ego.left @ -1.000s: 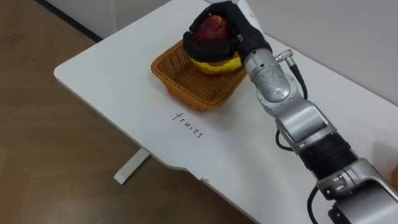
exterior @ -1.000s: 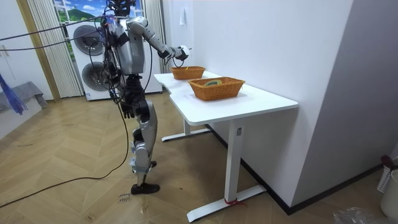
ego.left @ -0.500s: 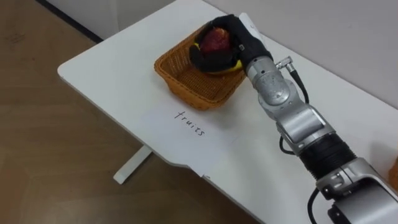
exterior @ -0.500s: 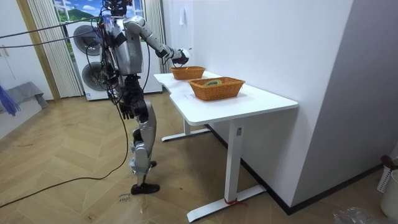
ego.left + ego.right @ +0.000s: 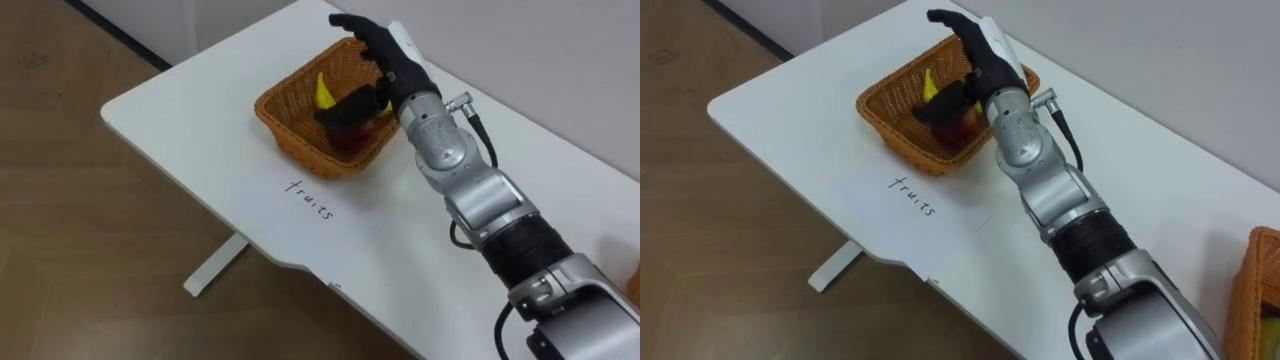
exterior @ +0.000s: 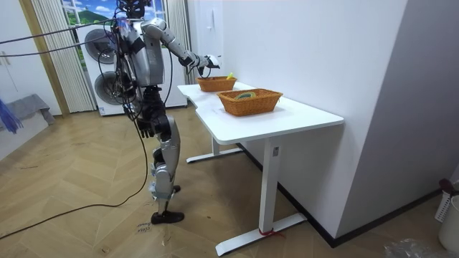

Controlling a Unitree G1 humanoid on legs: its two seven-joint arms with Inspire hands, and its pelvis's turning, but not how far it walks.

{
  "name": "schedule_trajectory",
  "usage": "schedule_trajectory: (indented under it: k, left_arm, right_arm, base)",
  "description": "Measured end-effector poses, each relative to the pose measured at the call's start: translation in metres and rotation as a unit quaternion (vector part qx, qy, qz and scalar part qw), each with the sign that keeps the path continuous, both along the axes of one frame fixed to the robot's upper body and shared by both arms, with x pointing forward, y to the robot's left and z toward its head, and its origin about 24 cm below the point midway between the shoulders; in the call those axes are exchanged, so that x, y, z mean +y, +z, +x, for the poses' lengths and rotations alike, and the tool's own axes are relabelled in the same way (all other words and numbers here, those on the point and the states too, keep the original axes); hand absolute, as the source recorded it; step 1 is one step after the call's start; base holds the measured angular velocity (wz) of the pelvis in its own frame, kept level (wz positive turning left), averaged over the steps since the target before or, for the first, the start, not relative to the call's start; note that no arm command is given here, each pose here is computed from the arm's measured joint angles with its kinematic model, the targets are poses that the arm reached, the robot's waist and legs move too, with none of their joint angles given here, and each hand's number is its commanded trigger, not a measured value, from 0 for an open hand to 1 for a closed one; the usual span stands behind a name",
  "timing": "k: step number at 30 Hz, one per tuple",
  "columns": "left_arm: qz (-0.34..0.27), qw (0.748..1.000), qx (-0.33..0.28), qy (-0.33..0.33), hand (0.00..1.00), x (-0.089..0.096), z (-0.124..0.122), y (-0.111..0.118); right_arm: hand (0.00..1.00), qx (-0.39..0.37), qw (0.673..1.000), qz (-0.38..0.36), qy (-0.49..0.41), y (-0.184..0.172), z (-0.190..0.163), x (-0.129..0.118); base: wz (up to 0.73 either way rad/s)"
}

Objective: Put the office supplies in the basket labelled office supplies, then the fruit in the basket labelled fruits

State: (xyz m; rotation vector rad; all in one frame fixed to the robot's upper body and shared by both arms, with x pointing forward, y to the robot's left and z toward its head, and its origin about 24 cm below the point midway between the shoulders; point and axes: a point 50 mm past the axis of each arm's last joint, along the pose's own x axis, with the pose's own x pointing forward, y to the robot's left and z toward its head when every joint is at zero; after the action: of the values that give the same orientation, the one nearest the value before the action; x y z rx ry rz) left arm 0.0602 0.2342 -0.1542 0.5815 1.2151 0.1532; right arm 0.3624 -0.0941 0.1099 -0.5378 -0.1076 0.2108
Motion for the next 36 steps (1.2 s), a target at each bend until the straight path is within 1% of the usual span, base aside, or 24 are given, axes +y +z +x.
schedule_trajectory:
  k: [17, 23, 29, 33, 36]
  left_arm:
    - [-0.005, 1.0, 0.018, 0.002, 0.0, 0.0, -0.008, -0.002]
    - [-0.004, 1.0, 0.015, 0.0, 0.0, -0.001, -0.005, -0.001]
    - [-0.002, 1.0, -0.014, -0.002, 0.0, 0.001, 0.006, 0.004]
    - [0.001, 1.0, -0.02, 0.0, 0.0, 0.002, 0.007, 0.005]
    - [0.0, 1.0, -0.019, 0.005, 0.0, 0.002, 0.007, 0.005]
  right_arm:
    - [0.0, 0.0, 1.0, 0.0, 0.0, 0.0, 0.0, 0.0]
    - [0.0, -0.001, 1.0, -0.002, 0.0, 0.0, 0.0, 0.0]
    - [0.0, -0.003, 1.0, -0.001, -0.003, 0.001, 0.001, -0.002]
    - [0.0, -0.028, 1.0, 0.014, -0.002, 0.015, 0.0, -0.004]
    - [0.0, -0.051, 0.998, 0.035, -0.012, 0.029, 0.001, -0.01]
  base:
    - [0.0]
    - [0.0]
    - [0.0]
    - [0.0]
    - [0.01]
